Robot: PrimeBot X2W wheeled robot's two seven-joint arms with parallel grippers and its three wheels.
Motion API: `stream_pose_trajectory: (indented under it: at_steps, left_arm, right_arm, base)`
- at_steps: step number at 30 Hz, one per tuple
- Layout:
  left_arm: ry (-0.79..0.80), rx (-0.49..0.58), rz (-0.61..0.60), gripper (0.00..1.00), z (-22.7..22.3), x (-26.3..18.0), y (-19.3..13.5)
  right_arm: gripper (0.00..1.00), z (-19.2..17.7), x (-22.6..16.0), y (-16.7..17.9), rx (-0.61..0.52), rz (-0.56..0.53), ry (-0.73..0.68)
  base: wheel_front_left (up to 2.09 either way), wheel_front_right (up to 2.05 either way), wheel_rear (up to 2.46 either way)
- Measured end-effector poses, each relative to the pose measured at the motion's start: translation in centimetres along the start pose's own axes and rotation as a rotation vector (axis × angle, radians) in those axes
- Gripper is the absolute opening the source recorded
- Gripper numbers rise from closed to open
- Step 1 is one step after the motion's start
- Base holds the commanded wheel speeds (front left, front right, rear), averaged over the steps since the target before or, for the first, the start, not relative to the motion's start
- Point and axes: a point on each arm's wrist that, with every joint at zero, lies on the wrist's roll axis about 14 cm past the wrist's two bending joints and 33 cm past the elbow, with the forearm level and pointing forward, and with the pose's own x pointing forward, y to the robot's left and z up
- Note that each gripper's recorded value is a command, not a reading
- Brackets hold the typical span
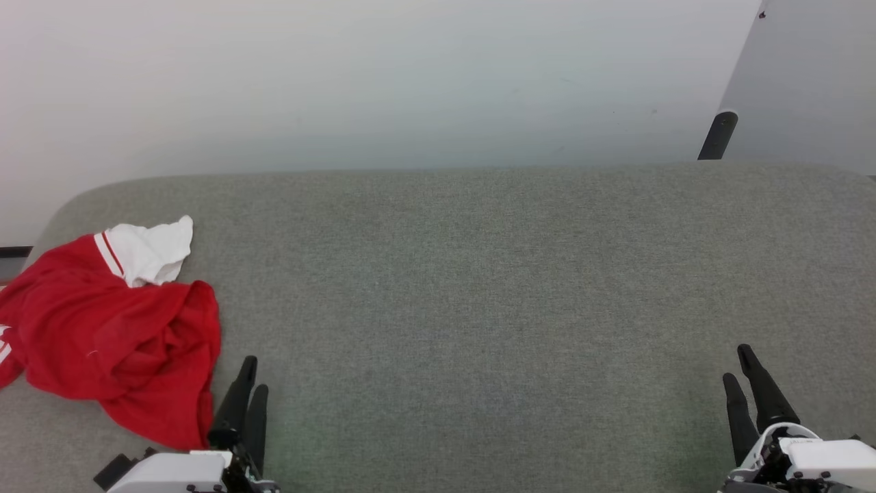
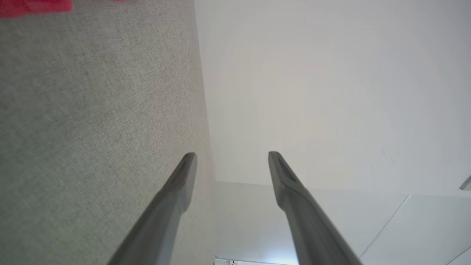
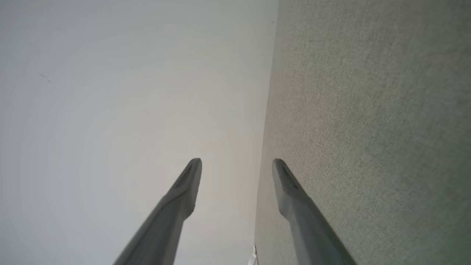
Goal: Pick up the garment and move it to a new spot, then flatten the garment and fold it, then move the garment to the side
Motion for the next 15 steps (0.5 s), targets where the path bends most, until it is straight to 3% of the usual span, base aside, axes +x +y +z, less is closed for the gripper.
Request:
stream_pose_trajectory:
  at_steps: [8,15]
  left_arm:
    - [-0.021,0.084,-0.016,1.00,0.7,0.4,-0.8]
    - [-0.032,0.208,-0.030,1.00,1.3,0.8,-1.5]
  right_arm:
    - [1.00,-0.6,0.7,0.5,-0.036,0.009,-0.001]
    - [1.00,-1.2,1.4,0.8,-0.141,0.012,0.012]
  base:
    - [0.00,0.00,0.00]
    - [0.00,0.00,0.00]
